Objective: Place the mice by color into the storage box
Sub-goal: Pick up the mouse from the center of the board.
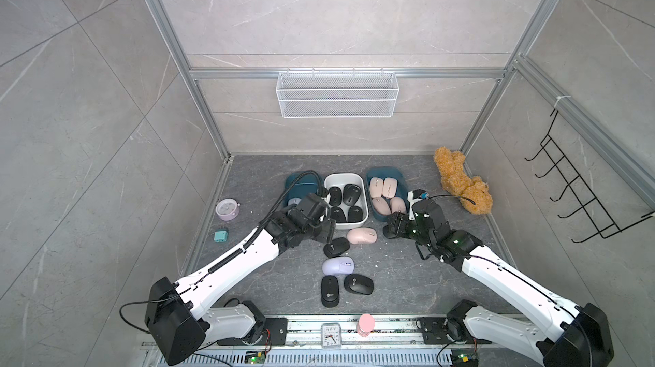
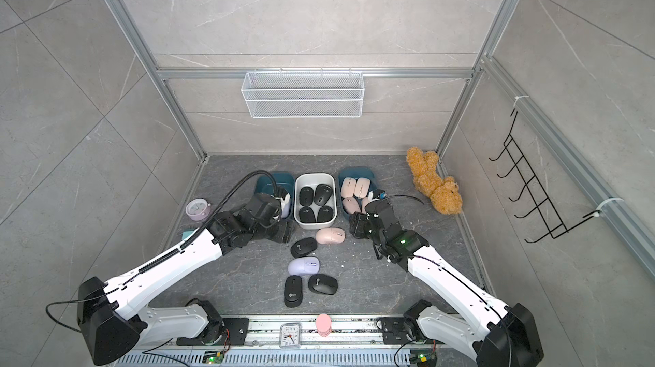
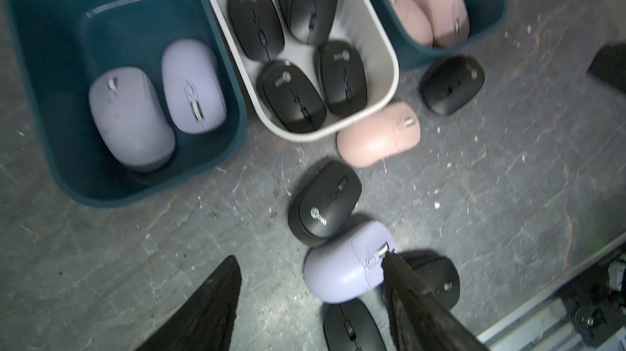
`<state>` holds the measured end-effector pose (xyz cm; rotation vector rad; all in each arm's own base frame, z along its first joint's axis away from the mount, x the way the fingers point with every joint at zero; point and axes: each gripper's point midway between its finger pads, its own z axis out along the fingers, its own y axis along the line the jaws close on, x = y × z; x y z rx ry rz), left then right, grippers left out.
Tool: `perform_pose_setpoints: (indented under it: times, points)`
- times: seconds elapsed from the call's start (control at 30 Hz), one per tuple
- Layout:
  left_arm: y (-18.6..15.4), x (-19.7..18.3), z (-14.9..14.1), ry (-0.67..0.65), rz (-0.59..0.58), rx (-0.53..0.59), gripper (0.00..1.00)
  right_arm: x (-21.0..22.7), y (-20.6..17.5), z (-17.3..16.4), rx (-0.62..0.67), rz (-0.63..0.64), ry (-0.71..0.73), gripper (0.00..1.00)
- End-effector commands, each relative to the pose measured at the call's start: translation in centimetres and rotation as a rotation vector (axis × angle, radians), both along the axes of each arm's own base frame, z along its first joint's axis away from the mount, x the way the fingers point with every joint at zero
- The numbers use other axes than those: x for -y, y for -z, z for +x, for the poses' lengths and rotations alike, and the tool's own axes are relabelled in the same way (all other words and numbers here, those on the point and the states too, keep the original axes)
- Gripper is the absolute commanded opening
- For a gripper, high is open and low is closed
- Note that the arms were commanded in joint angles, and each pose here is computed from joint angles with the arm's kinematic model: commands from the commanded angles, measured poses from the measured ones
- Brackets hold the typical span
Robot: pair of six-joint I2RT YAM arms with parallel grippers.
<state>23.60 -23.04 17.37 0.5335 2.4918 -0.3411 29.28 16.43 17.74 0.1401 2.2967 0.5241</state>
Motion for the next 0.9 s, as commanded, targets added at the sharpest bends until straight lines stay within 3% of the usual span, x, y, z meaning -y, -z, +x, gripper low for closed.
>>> perform_pose_setpoints:
  times: [0.0, 0.27, 0.47, 0.67, 0.87]
  points:
    - [1.4, 0.5, -1.4, -0.010, 0.007, -0.023, 0.69, -0.8, -0.2, 0.4, 0.001, 0.021, -0.010, 0.65]
    - [6.9, 1.9, -2.3, 0.012, 0.113, -0.100, 0.69, -1.0, 0.4, 0.4, -0.011, 0.024, -0.015, 0.65]
    - [7.3, 2.3, -1.1, 0.057, 0.167, -0.047, 0.70, -1.2, 0.6, 0.6, -0.024, 0.015, -0.020, 0.65]
    - [8.7, 3.3, -0.4, 0.120, 0.201, -0.064, 0.72, -1.1, 0.3, 0.6, -0.017, 0.013, -0.019, 0.65]
    - [9.3, 2.8, 0.9, 0.103, 0.156, -0.100, 0.73, -1.0, 0.1, 0.5, -0.015, 0.009, -0.021, 0.65]
